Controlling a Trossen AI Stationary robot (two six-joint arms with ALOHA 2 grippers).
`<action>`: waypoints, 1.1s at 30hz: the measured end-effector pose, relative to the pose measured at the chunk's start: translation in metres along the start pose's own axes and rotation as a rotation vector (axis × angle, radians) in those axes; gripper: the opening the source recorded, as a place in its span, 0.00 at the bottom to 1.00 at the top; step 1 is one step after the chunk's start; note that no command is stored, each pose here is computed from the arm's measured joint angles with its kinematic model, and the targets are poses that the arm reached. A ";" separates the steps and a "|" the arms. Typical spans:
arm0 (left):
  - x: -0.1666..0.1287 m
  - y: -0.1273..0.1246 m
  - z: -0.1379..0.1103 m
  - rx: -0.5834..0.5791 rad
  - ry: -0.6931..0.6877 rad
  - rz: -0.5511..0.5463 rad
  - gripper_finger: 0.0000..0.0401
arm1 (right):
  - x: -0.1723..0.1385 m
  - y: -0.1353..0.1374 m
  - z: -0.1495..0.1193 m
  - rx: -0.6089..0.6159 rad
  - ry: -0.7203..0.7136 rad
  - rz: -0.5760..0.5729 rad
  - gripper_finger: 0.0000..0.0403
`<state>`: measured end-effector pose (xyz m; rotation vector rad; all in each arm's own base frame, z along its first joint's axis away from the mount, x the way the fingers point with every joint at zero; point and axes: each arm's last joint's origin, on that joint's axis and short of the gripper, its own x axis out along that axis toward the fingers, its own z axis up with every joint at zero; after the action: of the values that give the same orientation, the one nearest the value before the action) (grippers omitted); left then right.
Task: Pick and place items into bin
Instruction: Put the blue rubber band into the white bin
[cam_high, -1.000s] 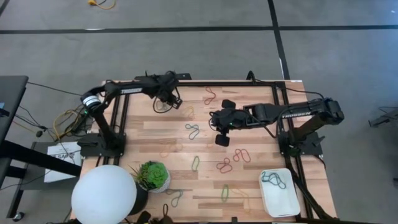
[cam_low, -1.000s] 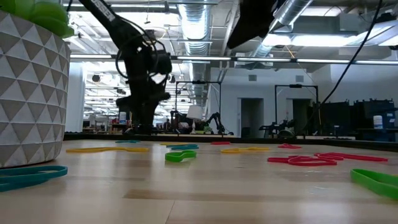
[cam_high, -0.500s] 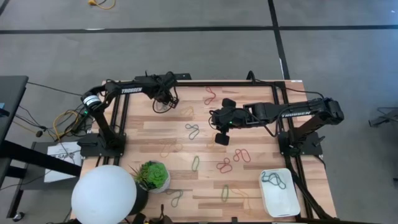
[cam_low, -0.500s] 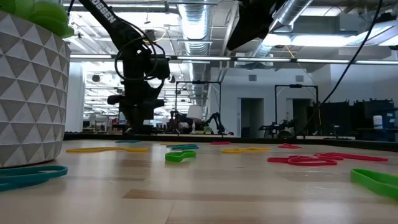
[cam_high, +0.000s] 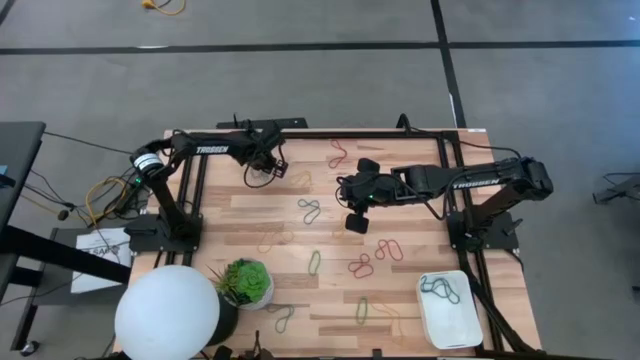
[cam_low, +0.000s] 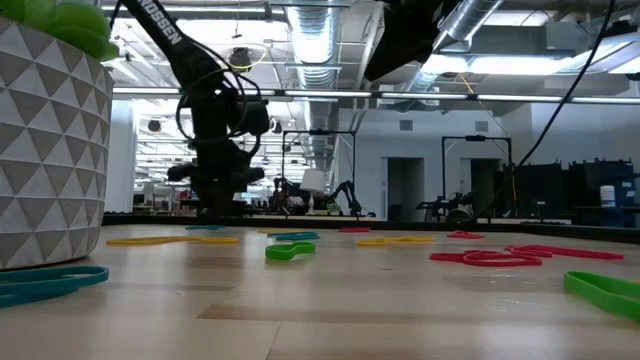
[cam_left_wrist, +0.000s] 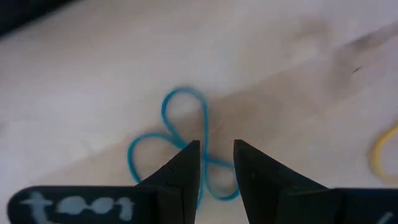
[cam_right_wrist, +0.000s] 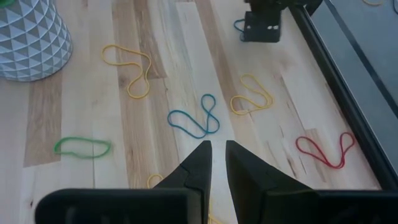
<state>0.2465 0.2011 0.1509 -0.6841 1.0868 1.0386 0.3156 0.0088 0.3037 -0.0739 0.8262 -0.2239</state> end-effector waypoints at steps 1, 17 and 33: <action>0.002 0.001 -0.001 -0.005 -0.001 0.007 0.22 | 0.000 0.000 0.000 0.000 0.000 0.000 0.10; 0.024 0.010 -0.025 -0.009 -0.062 0.001 0.17 | 0.000 0.000 0.003 0.008 -0.033 0.002 0.10; -0.019 -0.040 -0.016 0.203 -0.241 -0.158 0.00 | 0.000 -0.008 0.019 0.057 -0.182 -0.010 0.10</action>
<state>0.2752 0.1653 0.1615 -0.4601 0.8988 0.8381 0.3281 0.0007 0.3176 -0.0444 0.6378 -0.2457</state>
